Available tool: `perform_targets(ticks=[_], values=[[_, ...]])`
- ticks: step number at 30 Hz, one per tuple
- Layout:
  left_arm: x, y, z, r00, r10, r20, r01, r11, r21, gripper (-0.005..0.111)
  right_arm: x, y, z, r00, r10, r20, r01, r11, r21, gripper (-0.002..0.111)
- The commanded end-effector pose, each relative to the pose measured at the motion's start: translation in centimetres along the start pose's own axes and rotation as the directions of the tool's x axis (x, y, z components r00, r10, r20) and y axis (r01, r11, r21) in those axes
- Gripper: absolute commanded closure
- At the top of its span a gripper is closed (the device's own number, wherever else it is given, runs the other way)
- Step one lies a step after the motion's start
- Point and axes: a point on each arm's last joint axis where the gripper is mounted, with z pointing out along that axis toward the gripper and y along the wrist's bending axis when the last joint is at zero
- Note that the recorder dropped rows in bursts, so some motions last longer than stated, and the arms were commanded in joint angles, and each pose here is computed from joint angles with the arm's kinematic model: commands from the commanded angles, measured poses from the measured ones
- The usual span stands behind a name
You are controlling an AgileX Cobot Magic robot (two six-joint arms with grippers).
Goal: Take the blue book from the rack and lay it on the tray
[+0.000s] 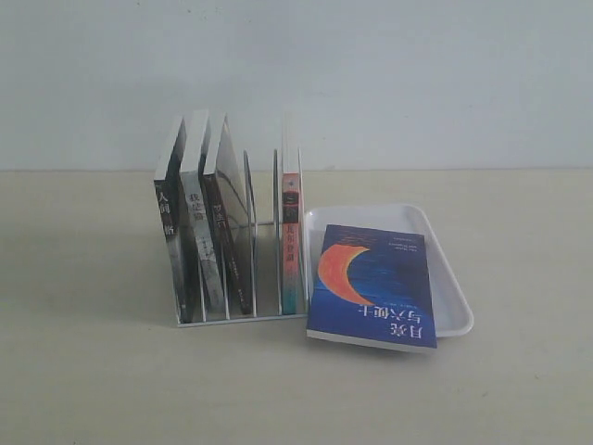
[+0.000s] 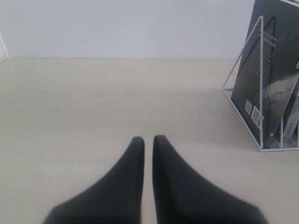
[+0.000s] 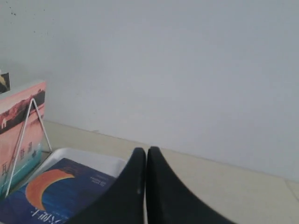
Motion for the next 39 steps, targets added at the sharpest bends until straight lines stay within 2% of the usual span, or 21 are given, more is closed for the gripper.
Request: perform_targets(ticks=[1, 4, 5, 8, 17, 22, 32, 39], values=[[0.1, 0.0, 0.0, 1.0, 0.007, 0.002, -0.007, 1.0, 0.007, 0.101, 3.6, 0.6, -0.1, 0.998, 0.053, -0.031, -0.053, 0.999, -0.004, 0.108], [0.1, 0.0, 0.0, 1.0, 0.007, 0.002, -0.007, 1.0, 0.007, 0.101, 7.0, 1.1, -0.3, 0.996, 0.049, -0.068, -0.049, 0.999, -0.008, 0.108], [0.1, 0.0, 0.0, 1.0, 0.007, 0.002, -0.007, 1.0, 0.007, 0.101, 7.1, 1.2, -0.3, 0.997, 0.049, -0.067, -0.049, 0.999, -0.009, 0.108], [0.1, 0.0, 0.0, 1.0, 0.007, 0.002, -0.007, 1.0, 0.007, 0.101, 8.3, 1.1, -0.5, 0.978, 0.075, -0.197, -0.075, 0.997, 0.007, 0.108], [0.1, 0.0, 0.0, 1.0, 0.007, 0.002, -0.007, 1.0, 0.007, 0.101, 8.3, 1.1, -0.5, 0.978, 0.057, -0.202, -0.057, 0.998, 0.006, 0.108], [0.1, 0.0, 0.0, 1.0, 0.007, 0.002, -0.007, 1.0, 0.007, 0.101, 8.4, 1.4, -0.5, 0.978, 0.006, -0.208, -0.013, 0.999, -0.032, 0.108], [0.1, 0.0, 0.0, 1.0, 0.007, 0.002, -0.007, 1.0, 0.007, 0.101, 8.7, 1.6, -0.6, 0.968, 0.026, -0.25, -0.041, 0.998, -0.053, 0.108], [0.1, 0.0, 0.0, 1.0, 0.007, 0.002, -0.007, 1.0, 0.007, 0.101, 8.7, 1.6, -0.6, 0.963, 0.094, -0.253, -0.107, 0.994, -0.036, 0.108]])
